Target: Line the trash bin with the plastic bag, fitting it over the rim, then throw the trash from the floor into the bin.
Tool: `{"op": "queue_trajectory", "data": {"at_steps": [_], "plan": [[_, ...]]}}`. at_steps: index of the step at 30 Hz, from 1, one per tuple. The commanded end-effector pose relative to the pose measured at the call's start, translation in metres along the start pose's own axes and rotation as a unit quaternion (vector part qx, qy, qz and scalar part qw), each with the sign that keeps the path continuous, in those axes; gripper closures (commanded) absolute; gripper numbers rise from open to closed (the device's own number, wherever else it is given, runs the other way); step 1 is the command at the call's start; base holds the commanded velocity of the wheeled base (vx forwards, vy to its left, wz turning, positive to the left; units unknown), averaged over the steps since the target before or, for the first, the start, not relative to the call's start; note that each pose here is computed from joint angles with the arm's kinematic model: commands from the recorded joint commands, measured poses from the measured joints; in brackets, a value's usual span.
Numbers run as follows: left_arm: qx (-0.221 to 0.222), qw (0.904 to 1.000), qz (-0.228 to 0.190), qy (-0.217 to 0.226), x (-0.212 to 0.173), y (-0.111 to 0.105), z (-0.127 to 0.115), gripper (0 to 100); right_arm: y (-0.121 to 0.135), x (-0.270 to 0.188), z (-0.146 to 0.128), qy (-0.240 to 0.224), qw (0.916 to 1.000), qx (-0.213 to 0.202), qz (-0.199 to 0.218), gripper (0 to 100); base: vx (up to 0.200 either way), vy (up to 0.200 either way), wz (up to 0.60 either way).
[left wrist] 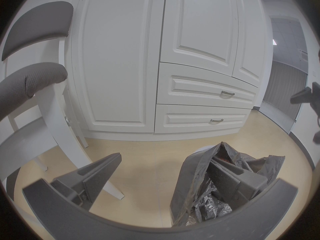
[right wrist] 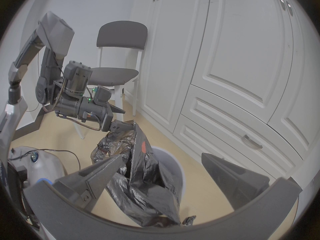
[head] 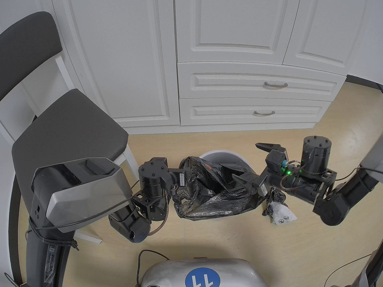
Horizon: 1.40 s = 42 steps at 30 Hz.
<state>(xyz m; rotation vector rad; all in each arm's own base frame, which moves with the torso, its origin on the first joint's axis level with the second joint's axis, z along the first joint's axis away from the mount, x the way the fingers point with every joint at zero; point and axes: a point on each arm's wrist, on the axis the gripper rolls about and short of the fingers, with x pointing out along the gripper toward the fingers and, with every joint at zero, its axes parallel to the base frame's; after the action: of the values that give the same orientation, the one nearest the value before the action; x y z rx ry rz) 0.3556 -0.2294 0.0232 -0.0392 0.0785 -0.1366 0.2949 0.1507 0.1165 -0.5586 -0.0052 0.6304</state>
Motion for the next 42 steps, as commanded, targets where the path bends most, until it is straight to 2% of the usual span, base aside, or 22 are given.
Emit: {"op": "queue_trajectory", "data": {"at_steps": [1,4,8,12,14,22,28,34,42], "plan": [[-0.005,0.9999,-0.001,-0.01,-0.006,0.002,0.013,0,0.05,0.031,-0.035,0.029,0.9992,-0.007,0.026,0,0.0,0.0,0.0],[-0.002,1.0,0.0,-0.004,-0.006,0.002,0.009,0,0.063,0.037,-0.042,0.039,0.9988,-0.011,0.026,0,0.0,0.0,0.0],[-0.002,1.0,0.002,-0.003,-0.005,0.004,0.009,0,0.066,0.048,-0.049,0.044,0.9987,-0.011,0.022,0,0.0,0.0,0.0],[-0.002,1.0,0.002,-0.002,-0.005,0.004,0.008,0,0.065,0.066,-0.06,0.057,0.9983,-0.011,-0.008,0,0.0,0.0,0.0],[-0.001,1.0,0.003,0.0,-0.004,0.004,0.006,0,0.061,0.074,-0.064,0.06,0.9978,-0.01,-0.026,0,0.0,0.0,0.0],[-0.001,0.9999,0.004,0.01,0.005,0.001,-0.014,0,0.048,0.084,-0.073,0.062,0.9968,-0.006,-0.05,0,0.0,0.0,0.0],[-0.013,0.9999,0.005,0.008,0.013,0.0,-0.02,0,0.031,0.095,-0.072,0.058,0.9936,-0.004,-0.096,0,0.0,0.0,0.0],[-0.016,0.9997,0.016,0.001,0.022,0.007,-0.021,0,0.023,0.123,-0.077,0.025,0.9899,-0.001,-0.14,0,0.0,0.0,0.0],[-0.016,0.9994,0.03,0.003,0.033,0.015,-0.031,0,0.019,0.165,-0.083,-0.022,0.9784,0.039,-0.202,0,0.0,0.0,0.0]]}}
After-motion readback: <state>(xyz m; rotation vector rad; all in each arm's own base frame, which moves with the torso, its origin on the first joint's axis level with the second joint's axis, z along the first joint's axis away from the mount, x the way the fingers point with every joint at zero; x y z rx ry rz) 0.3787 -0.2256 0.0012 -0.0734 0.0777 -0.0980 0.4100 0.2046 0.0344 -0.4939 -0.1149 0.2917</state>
